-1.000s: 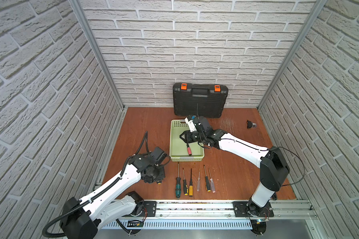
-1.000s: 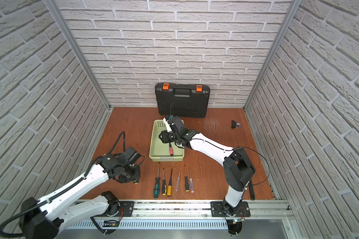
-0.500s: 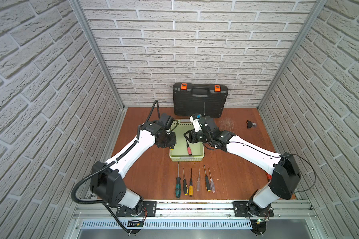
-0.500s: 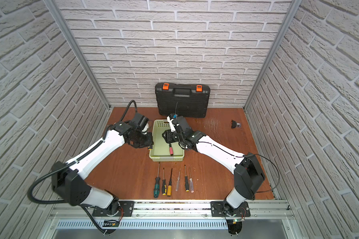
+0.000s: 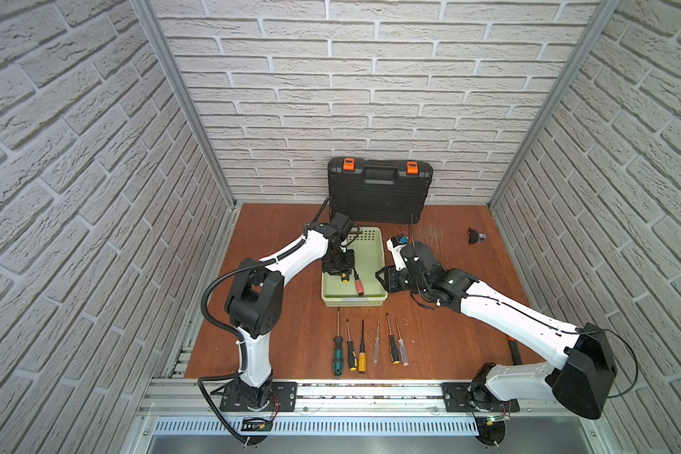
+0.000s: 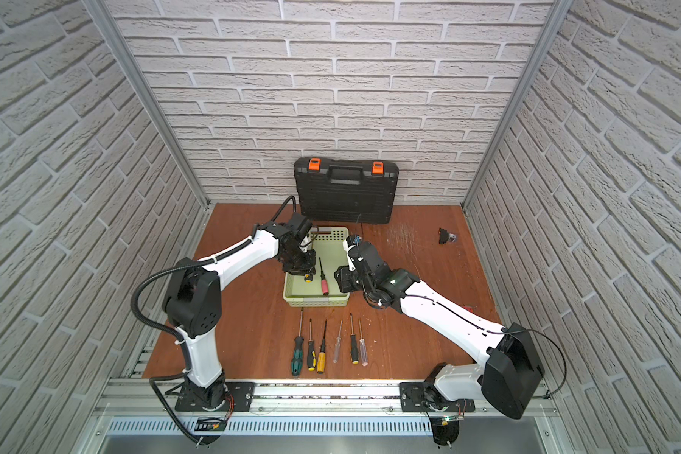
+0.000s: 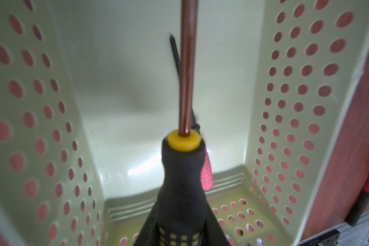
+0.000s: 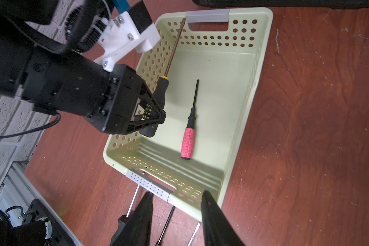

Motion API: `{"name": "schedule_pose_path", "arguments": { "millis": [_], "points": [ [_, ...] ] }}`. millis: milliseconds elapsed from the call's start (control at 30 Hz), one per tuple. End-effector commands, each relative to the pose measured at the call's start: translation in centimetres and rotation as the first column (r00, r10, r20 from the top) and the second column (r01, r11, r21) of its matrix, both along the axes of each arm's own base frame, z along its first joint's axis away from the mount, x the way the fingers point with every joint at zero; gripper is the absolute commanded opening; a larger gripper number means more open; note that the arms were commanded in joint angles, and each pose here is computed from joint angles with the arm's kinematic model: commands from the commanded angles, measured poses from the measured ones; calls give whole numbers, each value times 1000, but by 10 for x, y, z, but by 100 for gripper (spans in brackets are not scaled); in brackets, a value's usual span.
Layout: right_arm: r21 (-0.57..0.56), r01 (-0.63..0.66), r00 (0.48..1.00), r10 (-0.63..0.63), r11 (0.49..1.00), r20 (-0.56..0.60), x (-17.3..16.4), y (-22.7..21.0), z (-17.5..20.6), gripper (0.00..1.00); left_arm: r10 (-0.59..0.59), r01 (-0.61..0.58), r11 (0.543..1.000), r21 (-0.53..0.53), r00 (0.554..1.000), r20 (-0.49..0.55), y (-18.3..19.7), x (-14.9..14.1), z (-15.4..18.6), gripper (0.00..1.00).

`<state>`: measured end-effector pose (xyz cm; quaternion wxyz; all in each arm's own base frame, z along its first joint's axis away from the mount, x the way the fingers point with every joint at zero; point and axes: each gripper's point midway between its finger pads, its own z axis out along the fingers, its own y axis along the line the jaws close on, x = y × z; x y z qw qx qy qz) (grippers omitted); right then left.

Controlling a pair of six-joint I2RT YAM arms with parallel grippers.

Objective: Put the screwdriver in the bin
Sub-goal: Place the screwdriver in the bin.

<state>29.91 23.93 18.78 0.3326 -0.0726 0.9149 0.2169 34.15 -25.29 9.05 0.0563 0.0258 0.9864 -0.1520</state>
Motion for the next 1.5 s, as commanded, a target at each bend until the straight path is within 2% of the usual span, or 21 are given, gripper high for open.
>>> {"name": "schedule_pose_path", "arguments": {
  "millis": [0, 467, 900, 967, 1000, 1133, 1367, 1467],
  "points": [
    [5, 26, 999, -26, 1000, 37, 1, -7, 11, 40, -8, 9, 1000, -18, 1000, 12, -11, 10, -4, 0],
    [22, 2, 1000, -1, 1000, -1, 0, 2, -6, 39, -6, 12, 991, 130, 999, -44, -2, -1, -47, 0],
    [11, -17, 1000, 17, 1000, -6, 0, 4, -1, 39, -4, 17, 991, 131, 995, -99, -3, -12, -71, 0],
    [6, -13, 1000, 13, 1000, -8, -1, 2, -2, 39, 0, 13, 990, 138, 996, -94, -1, -13, -70, 7],
    [5, -11, 1000, 11, 1000, -8, -1, 1, -2, 39, 3, 10, 990, 141, 996, -90, 0, -13, -69, 15],
    [9, -10, 1000, 10, 1000, -10, -3, 1, -2, 38, 11, -2, 990, 139, 998, -67, 2, -12, -61, 35],
    [3, -13, 1000, 13, 1000, -22, -1, 3, -6, 38, 14, -16, 993, 115, 1000, 22, 4, -5, -30, 45],
    [1, -15, 1000, 15, 1000, -26, -1, 4, -6, 38, 12, -18, 993, 116, 998, 55, 8, -5, -14, 46]
  ]
}}
